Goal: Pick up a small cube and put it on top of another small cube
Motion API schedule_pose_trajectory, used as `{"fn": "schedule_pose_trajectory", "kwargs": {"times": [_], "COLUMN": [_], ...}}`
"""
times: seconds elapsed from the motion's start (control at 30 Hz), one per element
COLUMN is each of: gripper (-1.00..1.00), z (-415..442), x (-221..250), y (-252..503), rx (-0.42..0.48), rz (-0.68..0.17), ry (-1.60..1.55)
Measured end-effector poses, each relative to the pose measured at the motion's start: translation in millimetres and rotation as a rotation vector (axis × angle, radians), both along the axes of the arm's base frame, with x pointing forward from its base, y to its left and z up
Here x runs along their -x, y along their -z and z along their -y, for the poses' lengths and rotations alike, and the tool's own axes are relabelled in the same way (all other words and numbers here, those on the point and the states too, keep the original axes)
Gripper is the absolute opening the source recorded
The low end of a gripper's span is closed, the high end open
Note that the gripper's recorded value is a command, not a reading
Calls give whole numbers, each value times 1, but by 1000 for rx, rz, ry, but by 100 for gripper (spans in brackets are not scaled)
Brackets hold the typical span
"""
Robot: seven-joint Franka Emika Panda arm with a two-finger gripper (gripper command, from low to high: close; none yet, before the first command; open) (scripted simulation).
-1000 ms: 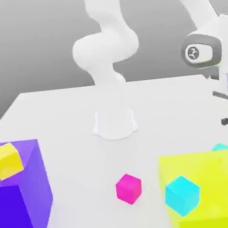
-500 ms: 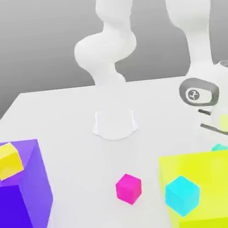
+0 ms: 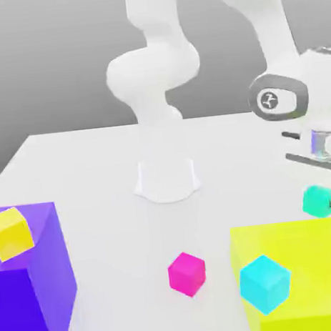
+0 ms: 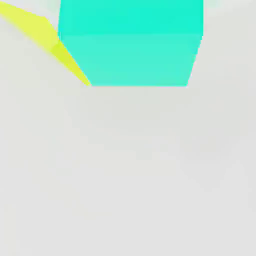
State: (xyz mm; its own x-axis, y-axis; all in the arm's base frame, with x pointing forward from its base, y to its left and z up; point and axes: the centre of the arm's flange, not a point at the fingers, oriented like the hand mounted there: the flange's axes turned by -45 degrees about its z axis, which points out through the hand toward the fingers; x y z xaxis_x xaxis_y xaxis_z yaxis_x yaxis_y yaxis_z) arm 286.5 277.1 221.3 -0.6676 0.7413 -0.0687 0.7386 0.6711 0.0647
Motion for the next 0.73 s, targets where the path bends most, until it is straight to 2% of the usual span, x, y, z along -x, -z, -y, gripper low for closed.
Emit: {"fn": "schedule_pose_trajectory", "kwargs": {"times": [0.07,0.13,0.2,0.4,0.63,0.67,0.73], "gripper": [-100,-100,-100,-100,-100,100,100], "z": [12,78,136,243,255,256,256], "x": [-3,-45,-67,-72,-72,-71,-71], "y": [-4,-8,-13,-20,32,39,39], "rx": [10,17,20,-11,-23,-21,-21], "rz": [-5,-15,-35,-90,-95,-95,-95], "ry": [-29,110,175,228,230,231,231]}}
